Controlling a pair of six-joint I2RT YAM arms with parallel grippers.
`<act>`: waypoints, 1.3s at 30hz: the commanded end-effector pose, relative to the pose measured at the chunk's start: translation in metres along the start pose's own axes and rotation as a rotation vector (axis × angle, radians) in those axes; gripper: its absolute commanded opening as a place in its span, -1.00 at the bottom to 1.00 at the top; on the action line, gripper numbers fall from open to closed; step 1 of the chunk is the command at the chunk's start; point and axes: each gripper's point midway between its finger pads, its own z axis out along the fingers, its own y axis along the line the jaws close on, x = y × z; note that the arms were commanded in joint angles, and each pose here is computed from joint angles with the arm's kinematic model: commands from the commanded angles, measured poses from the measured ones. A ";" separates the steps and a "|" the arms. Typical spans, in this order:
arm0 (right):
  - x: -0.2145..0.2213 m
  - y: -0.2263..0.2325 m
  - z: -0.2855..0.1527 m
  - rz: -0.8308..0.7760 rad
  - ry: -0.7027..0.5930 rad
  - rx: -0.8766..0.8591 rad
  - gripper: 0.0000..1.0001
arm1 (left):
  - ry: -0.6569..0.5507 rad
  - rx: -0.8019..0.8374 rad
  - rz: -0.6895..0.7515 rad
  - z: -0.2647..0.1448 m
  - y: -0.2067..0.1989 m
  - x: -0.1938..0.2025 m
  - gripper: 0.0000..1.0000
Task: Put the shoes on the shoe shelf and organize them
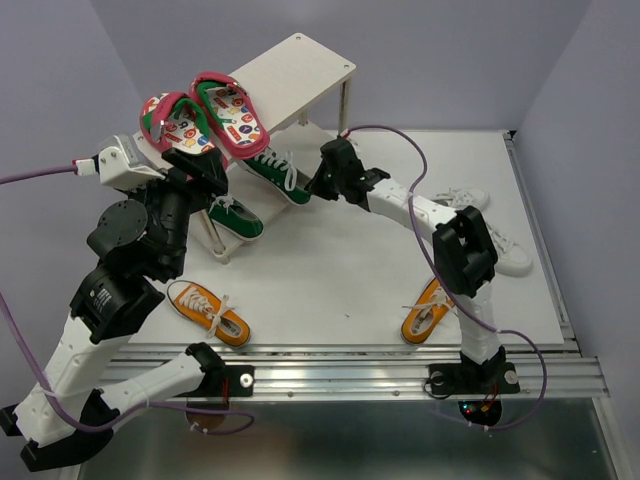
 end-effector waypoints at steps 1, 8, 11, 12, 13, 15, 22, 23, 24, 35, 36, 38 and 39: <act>-0.041 0.096 -0.027 0.081 -0.122 -0.275 -0.99 | -0.029 0.016 -0.024 -0.001 -0.006 -0.014 0.63; -0.021 0.096 -0.026 0.112 -0.094 -0.265 -0.99 | -0.033 0.008 -0.026 -0.003 -0.002 -0.016 0.63; -0.011 0.093 -0.025 0.126 -0.075 -0.257 -0.99 | -0.036 0.004 -0.027 -0.003 -0.001 -0.016 0.63; -0.008 0.090 -0.024 0.136 -0.072 -0.250 -0.99 | -0.038 0.005 -0.031 -0.004 -0.001 -0.017 0.63; -0.008 0.089 -0.023 0.143 -0.071 -0.246 -0.99 | -0.038 0.005 -0.031 -0.004 -0.001 -0.017 0.63; -0.001 0.091 -0.022 0.153 -0.061 -0.247 -0.99 | -0.039 0.002 -0.032 -0.004 0.000 -0.017 0.63; 0.007 0.083 -0.012 0.200 -0.061 -0.211 -0.99 | -0.042 0.000 -0.035 -0.005 0.001 -0.018 0.63; 0.011 0.085 -0.012 0.198 -0.059 -0.209 -0.99 | -0.041 0.001 -0.035 -0.006 0.001 -0.018 0.63; 0.012 0.081 -0.008 0.210 -0.063 -0.191 -0.99 | -0.046 -0.001 -0.040 -0.007 0.002 -0.020 0.63; 0.019 0.069 0.007 0.259 -0.059 -0.154 -0.99 | -0.047 -0.004 -0.034 -0.008 0.004 -0.022 0.63; 0.020 0.069 0.007 0.258 -0.057 -0.153 -0.99 | -0.051 -0.006 -0.037 -0.009 0.004 -0.024 0.63; 0.021 0.067 0.008 0.261 -0.055 -0.147 -0.99 | -0.050 -0.006 -0.036 -0.009 0.004 -0.024 0.63; 0.021 0.067 0.007 0.260 -0.057 -0.147 -0.99 | -0.050 -0.006 -0.036 -0.009 0.004 -0.024 0.63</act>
